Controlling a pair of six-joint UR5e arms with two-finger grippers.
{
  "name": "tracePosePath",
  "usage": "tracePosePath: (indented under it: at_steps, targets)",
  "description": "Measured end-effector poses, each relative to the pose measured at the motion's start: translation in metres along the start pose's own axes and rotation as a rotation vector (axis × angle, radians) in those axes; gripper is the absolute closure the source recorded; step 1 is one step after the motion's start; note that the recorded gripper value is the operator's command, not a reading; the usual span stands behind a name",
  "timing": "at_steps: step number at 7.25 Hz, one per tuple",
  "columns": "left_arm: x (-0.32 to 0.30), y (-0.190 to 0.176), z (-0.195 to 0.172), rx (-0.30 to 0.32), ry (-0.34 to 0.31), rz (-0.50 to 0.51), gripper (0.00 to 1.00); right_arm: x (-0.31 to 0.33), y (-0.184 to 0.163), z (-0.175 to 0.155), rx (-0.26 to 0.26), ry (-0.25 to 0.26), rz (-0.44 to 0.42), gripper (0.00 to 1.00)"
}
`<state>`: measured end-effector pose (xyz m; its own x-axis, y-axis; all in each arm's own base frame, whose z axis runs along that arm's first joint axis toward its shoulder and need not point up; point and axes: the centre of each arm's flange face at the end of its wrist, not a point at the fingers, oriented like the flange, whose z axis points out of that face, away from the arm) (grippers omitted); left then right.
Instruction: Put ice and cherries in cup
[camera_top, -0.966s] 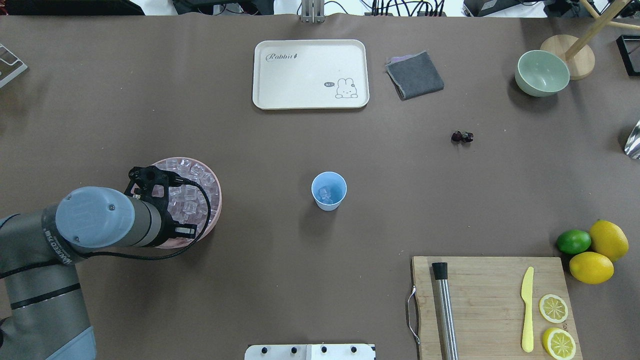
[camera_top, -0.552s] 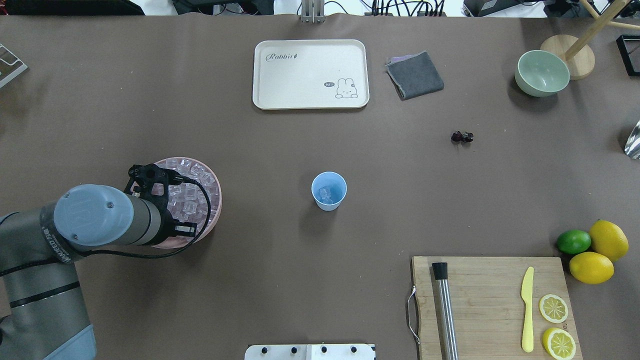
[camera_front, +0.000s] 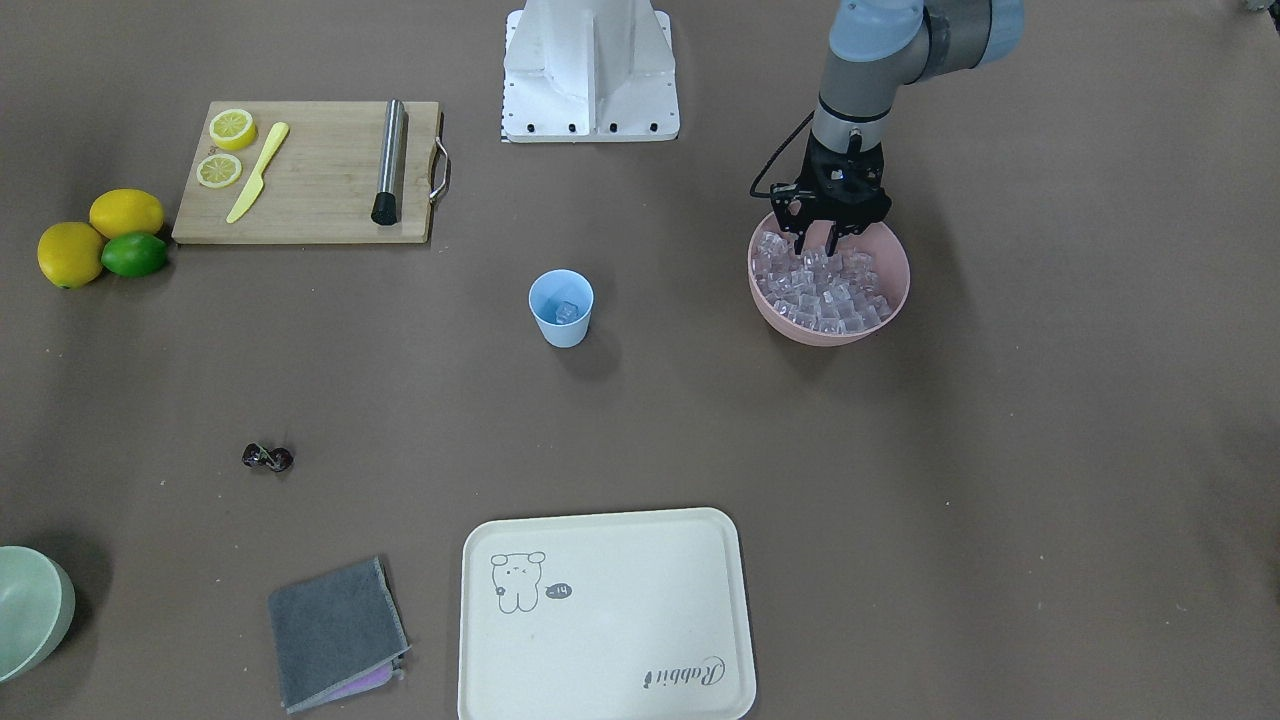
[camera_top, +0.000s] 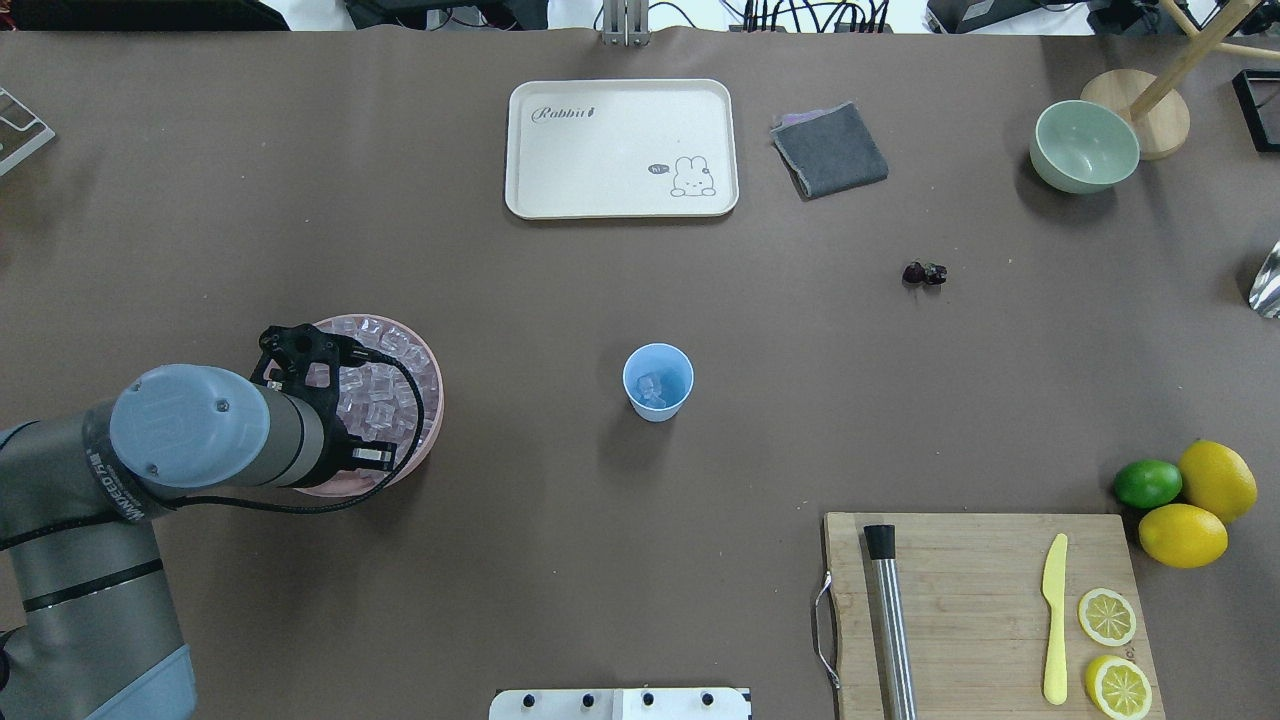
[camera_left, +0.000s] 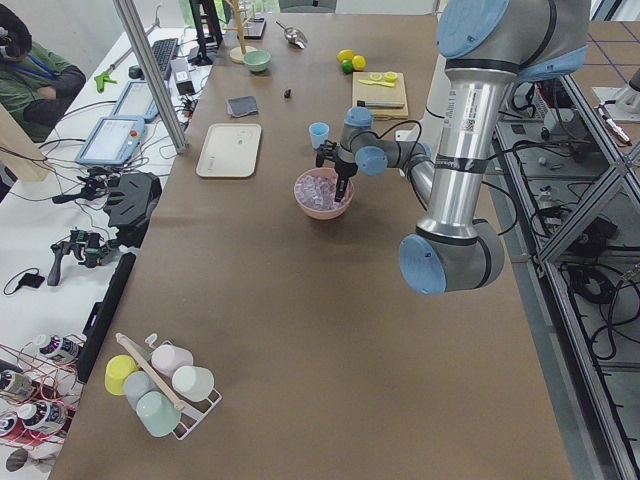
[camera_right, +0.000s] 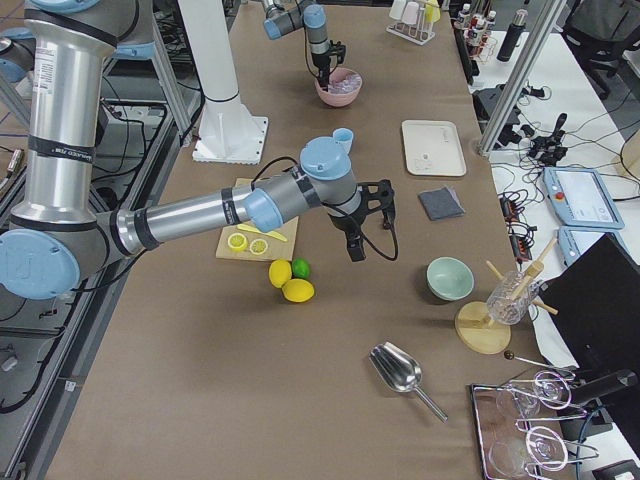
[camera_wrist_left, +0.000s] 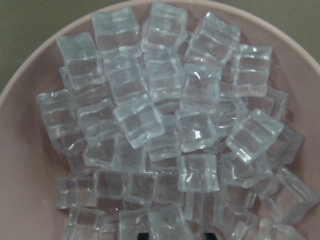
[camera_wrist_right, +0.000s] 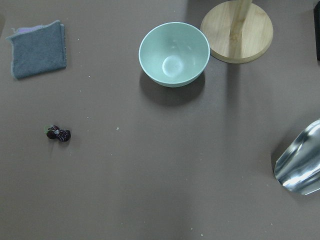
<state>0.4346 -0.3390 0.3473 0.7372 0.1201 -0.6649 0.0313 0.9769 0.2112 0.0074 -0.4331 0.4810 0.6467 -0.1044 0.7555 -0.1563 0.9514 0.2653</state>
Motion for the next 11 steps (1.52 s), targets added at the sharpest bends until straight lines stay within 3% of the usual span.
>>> tracePosePath:
  at_steps: [1, 5, 8, 11]
  targets:
    - [0.000, 0.000, 0.000, 0.000, 0.000, 0.000, 1.00, 0.000, 0.000, 0.000, 0.001, 0.000, -0.001, 0.00]
    - [-0.001, -0.007, -0.026, 0.028, 0.036, -0.007, 1.00, -0.001, 0.000, 0.000, 0.000, -0.001, -0.001, 0.00]
    - [0.031, -0.031, -0.071, 0.108, 0.172, -0.077, 1.00, 0.000, 0.000, 0.000, -0.001, 0.000, 0.000, 0.00]
    - [0.108, -0.063, -0.065, 0.116, 0.270, -0.249, 1.00, 0.000, 0.000, 0.000, 0.001, 0.001, -0.001, 0.00]
